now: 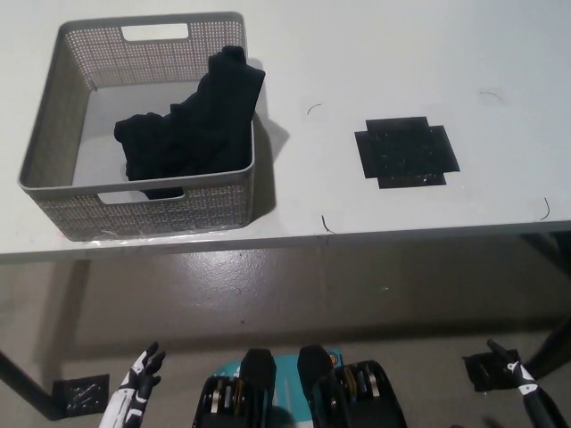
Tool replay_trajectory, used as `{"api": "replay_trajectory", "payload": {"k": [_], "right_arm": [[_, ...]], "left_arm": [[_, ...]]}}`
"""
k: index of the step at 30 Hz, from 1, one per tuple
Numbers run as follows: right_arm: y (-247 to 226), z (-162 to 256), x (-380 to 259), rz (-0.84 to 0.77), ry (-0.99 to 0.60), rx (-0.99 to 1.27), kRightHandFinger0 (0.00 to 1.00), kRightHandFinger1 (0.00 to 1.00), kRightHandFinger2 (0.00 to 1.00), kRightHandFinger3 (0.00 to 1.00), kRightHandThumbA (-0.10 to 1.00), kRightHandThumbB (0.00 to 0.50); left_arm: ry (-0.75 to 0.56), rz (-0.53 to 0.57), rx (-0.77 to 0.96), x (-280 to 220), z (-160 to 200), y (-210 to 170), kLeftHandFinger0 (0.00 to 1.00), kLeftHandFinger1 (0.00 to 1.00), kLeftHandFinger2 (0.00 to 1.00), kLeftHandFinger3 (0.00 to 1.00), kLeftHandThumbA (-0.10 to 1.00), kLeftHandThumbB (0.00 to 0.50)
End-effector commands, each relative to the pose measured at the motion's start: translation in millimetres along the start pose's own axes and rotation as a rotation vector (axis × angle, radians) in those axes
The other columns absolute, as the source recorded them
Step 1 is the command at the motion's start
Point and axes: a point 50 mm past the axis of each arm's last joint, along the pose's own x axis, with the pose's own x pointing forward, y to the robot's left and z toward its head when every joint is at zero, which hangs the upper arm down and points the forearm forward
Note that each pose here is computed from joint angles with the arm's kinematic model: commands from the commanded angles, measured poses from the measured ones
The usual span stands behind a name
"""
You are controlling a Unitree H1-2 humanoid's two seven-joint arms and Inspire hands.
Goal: Use the right hand to pick up a t shirt on the right hand side and place it into a contianer on the left side
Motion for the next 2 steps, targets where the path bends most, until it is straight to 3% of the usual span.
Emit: {"api": "replay_trajectory", "payload": {"k": [1, 2], "right_arm": [[-7.8, 7.5, 5.6, -0.019, -0.046, 0.016, 1.00, 1.00, 1.00, 1.00, 1.00, 0.264], [-7.8, 7.5, 5.6, -0.019, -0.046, 0.016, 1.00, 1.00, 1.00, 1.00, 1.00, 0.264]], "left_arm": [[-0.038, 0.013, 0.010, 0.8, 6.1, 5.7, 1.00, 1.00, 0.99, 1.00, 1.00, 0.302], [-0.038, 0.013, 0.010, 0.8, 6.1, 5.7, 1.00, 1.00, 0.99, 1.00, 1.00, 0.302]]}}
